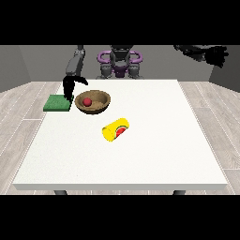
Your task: Pick the cup and pour the ball into the bowl, then pick the bowl and place it on the pad
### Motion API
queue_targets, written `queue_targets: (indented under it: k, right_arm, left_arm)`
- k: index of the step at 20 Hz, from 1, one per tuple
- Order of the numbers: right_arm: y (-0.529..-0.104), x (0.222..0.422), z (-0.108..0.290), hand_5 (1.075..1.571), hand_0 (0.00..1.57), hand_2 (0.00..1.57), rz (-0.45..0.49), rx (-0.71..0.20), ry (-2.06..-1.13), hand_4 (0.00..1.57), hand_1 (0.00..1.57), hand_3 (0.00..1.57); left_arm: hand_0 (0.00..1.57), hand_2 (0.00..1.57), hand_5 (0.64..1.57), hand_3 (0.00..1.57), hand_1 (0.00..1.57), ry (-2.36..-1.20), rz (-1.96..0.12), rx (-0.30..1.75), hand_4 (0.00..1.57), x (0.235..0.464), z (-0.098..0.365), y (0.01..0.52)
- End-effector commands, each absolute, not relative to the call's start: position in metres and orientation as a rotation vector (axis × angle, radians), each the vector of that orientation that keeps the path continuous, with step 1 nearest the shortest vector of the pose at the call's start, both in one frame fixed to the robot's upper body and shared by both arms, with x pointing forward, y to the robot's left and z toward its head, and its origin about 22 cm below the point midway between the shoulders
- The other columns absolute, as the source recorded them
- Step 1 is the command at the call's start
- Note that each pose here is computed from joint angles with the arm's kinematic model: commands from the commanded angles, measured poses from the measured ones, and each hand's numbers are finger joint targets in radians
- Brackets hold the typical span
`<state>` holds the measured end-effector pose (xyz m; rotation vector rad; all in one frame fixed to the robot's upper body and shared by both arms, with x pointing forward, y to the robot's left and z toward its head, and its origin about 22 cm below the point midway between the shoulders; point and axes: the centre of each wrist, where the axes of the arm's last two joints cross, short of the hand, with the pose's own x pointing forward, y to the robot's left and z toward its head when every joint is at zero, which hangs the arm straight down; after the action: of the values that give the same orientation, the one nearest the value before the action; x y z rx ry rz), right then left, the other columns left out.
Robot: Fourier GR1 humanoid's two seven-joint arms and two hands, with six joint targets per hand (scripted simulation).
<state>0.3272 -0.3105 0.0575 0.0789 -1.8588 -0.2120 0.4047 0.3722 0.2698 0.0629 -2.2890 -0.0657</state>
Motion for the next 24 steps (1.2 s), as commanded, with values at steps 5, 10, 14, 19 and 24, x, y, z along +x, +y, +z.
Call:
queue_targets:
  k: [5,10,14,19,24]
  right_arm:
    - [-0.323,0.348,0.018,1.568,0.00,0.00,-0.241,0.120,-1.790,0.31,0.00,0.00]
    - [-0.314,0.370,0.024,1.570,0.00,0.00,-0.333,0.102,-1.707,0.40,0.00,0.00]
    - [-0.324,0.386,0.040,1.571,0.00,0.00,-0.336,0.101,-1.780,0.40,0.00,0.00]
    - [-0.318,0.364,-0.004,1.568,0.00,0.00,-0.325,0.088,-1.756,0.31,0.00,0.00]
    - [-0.312,0.364,-0.003,1.568,0.00,0.00,-0.326,0.099,-1.748,0.31,0.00,0.00]
  left_arm:
    - [0.00,0.00,1.542,0.00,0.00,-2.318,-0.086,0.064,0.00,0.390,0.326,0.374]
    - [0.00,0.00,1.540,0.00,0.00,-2.320,-0.128,0.055,0.00,0.384,0.336,0.375]
    - [0.00,0.00,1.537,0.00,0.00,-2.397,-0.114,0.048,0.00,0.371,0.366,0.382]
    - [0.00,0.00,1.529,0.00,0.00,-2.416,-0.134,0.016,0.00,0.370,0.364,0.366]
    - [0.00,0.00,1.532,0.00,0.00,-2.398,-0.124,0.040,0.00,0.362,0.380,0.375]
